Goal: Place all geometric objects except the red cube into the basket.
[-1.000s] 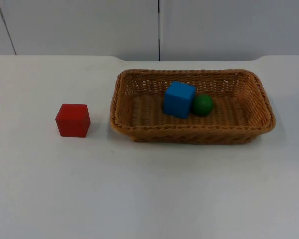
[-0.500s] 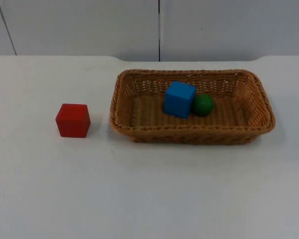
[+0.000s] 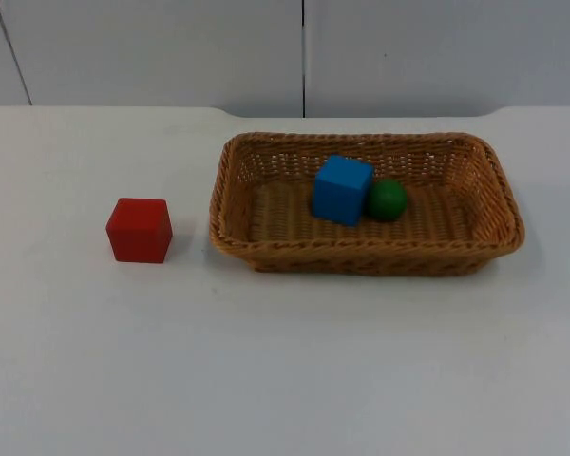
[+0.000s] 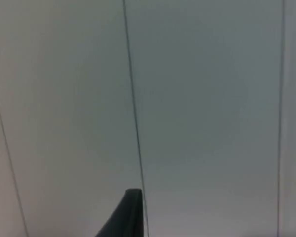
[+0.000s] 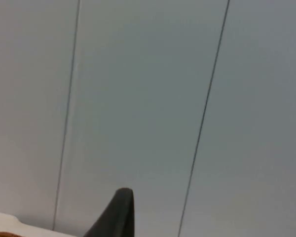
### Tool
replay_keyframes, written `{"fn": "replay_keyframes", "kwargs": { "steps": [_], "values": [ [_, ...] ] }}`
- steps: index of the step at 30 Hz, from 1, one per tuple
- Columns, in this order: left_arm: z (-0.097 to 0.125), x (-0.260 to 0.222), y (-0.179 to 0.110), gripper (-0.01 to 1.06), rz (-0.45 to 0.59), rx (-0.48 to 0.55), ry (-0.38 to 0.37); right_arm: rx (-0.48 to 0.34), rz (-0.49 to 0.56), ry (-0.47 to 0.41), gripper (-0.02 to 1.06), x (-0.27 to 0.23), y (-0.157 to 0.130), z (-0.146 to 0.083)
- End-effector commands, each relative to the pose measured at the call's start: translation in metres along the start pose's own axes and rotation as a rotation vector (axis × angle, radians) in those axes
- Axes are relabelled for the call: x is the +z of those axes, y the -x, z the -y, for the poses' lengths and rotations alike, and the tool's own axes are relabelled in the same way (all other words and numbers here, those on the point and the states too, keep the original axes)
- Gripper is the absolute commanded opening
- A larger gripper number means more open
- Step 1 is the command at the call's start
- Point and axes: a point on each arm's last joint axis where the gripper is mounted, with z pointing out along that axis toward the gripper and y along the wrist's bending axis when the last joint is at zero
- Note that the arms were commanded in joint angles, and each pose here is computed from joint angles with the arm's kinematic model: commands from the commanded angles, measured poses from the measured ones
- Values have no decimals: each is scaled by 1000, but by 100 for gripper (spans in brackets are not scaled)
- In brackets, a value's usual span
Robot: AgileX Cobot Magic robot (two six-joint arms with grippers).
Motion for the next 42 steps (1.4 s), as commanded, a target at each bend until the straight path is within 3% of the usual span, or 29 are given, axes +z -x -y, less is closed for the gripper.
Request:
{"fn": "replay_keyframes", "kwargs": {
  "steps": [1,16,21,30,36,39,42],
  "values": [
    [2,-7,-1,104,17,24,-44,-1,12,33,105,-11,-4,-4],
    [2,-9,-8,104,-49,26,-118,43,-30,108,105,-8,-10,-5],
    [3,-3,-14,104,-85,19,-132,102,-126,133,105,14,-27,-9],
    [4,46,-67,104,-323,-6,-145,121,-353,161,105,58,-75,-18],
    [3,77,-116,104,-484,-3,-133,111,-531,151,105,83,-118,-23],
    [2,87,-153,104,-588,12,-114,152,-599,143,105,92,-136,-26],
    [2,87,-170,104,-617,22,-103,173,-632,142,105,96,-146,-28]
  ]
}}
